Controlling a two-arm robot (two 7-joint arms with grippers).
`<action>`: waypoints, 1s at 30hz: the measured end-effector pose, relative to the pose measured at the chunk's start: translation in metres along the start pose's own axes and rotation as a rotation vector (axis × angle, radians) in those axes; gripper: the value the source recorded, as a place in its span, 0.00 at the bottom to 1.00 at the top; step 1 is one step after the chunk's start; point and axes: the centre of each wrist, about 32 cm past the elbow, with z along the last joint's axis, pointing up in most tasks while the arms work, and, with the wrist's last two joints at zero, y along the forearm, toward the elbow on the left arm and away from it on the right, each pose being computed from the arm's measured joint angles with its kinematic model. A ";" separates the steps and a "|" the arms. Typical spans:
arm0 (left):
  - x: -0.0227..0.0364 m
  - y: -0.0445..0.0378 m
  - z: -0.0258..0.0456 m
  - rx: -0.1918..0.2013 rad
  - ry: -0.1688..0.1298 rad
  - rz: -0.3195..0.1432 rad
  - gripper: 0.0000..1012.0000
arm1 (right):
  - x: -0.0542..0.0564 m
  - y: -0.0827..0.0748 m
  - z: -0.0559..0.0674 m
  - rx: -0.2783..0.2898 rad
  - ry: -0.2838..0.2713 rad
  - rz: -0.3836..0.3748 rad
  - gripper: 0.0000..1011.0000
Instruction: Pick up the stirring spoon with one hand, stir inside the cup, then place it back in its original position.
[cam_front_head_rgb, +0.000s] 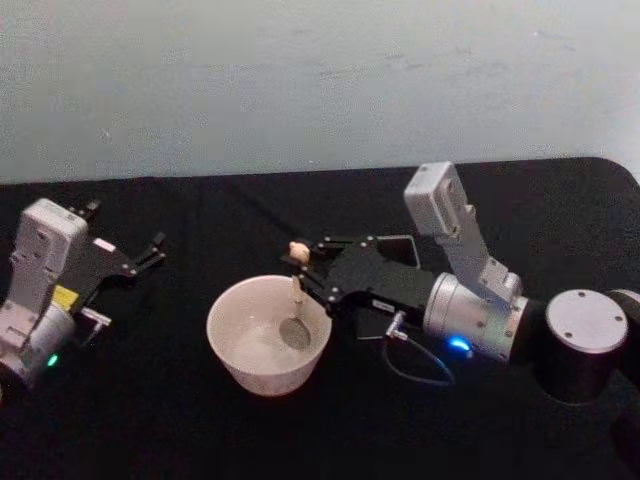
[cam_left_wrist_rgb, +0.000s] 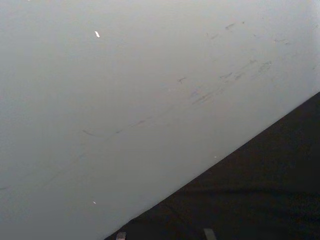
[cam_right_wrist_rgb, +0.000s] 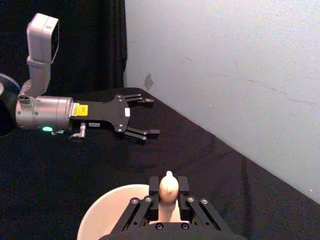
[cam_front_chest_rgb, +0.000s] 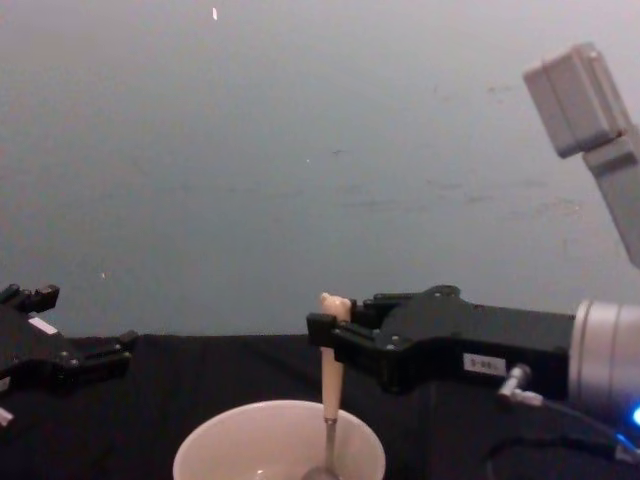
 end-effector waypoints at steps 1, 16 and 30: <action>0.0000 0.0000 0.0000 0.000 0.000 0.000 0.99 | 0.000 -0.001 0.000 0.000 0.001 0.001 0.21; 0.0000 0.0000 0.0000 0.000 0.000 0.000 0.99 | -0.010 -0.019 -0.002 -0.009 0.027 0.048 0.21; 0.0000 0.0000 0.0000 0.000 0.000 0.000 0.99 | -0.023 -0.005 0.004 0.022 0.035 0.115 0.21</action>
